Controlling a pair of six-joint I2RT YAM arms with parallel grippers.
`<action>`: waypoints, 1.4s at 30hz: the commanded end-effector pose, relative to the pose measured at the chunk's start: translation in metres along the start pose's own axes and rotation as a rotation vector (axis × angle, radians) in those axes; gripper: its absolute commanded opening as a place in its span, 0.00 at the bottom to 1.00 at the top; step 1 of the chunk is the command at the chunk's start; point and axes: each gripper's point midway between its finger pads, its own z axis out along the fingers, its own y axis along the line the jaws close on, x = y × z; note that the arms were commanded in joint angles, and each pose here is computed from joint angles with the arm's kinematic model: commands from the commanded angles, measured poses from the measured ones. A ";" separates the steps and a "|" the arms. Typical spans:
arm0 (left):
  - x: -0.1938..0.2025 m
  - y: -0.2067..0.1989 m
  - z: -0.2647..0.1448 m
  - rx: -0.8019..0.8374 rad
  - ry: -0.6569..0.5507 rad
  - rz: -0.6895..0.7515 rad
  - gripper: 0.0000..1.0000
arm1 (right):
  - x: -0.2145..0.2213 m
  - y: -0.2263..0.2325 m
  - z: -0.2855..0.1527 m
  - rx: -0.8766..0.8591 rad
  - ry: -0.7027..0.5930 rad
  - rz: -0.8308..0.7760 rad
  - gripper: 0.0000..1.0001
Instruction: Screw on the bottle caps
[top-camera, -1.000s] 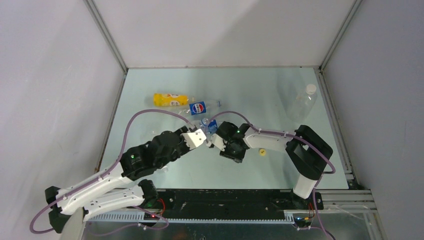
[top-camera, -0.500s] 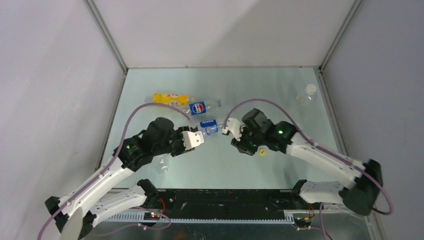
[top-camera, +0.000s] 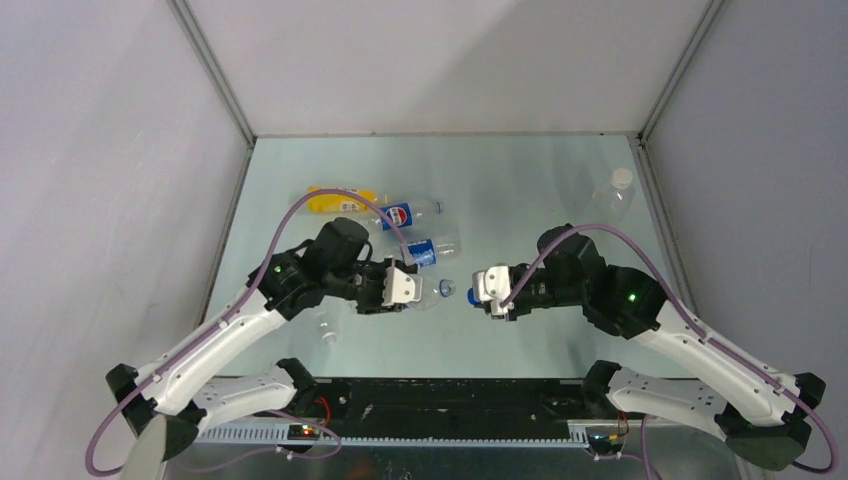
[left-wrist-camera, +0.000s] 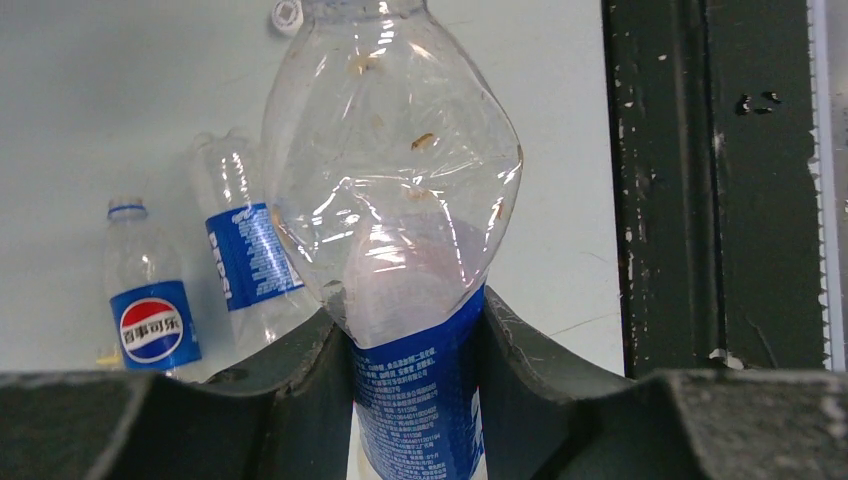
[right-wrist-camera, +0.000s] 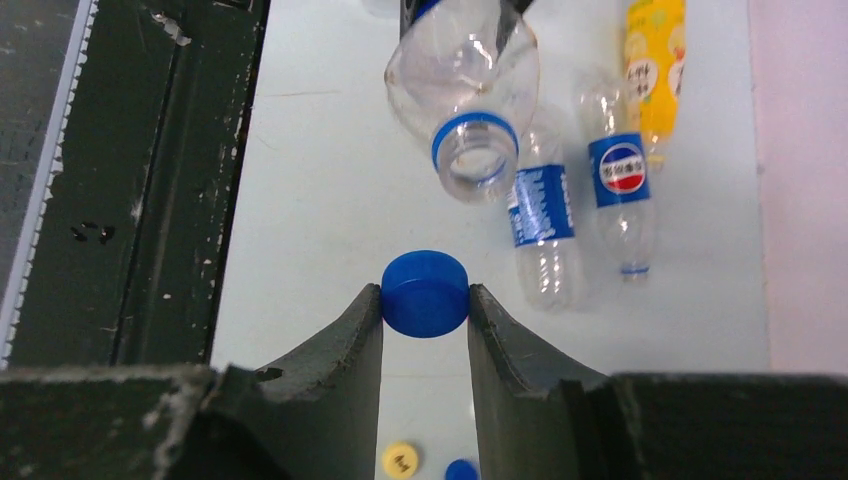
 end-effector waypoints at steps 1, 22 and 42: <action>-0.028 -0.005 -0.001 0.066 -0.103 0.055 0.23 | -0.035 -0.011 0.000 0.014 -0.122 -0.209 0.00; -0.043 -0.010 0.002 0.105 -0.156 0.048 0.22 | -0.037 -0.004 0.021 -0.046 -0.115 -0.343 0.00; -0.065 -0.010 0.006 0.107 -0.286 0.037 0.21 | -0.031 0.013 0.032 -0.137 -0.116 -0.318 0.00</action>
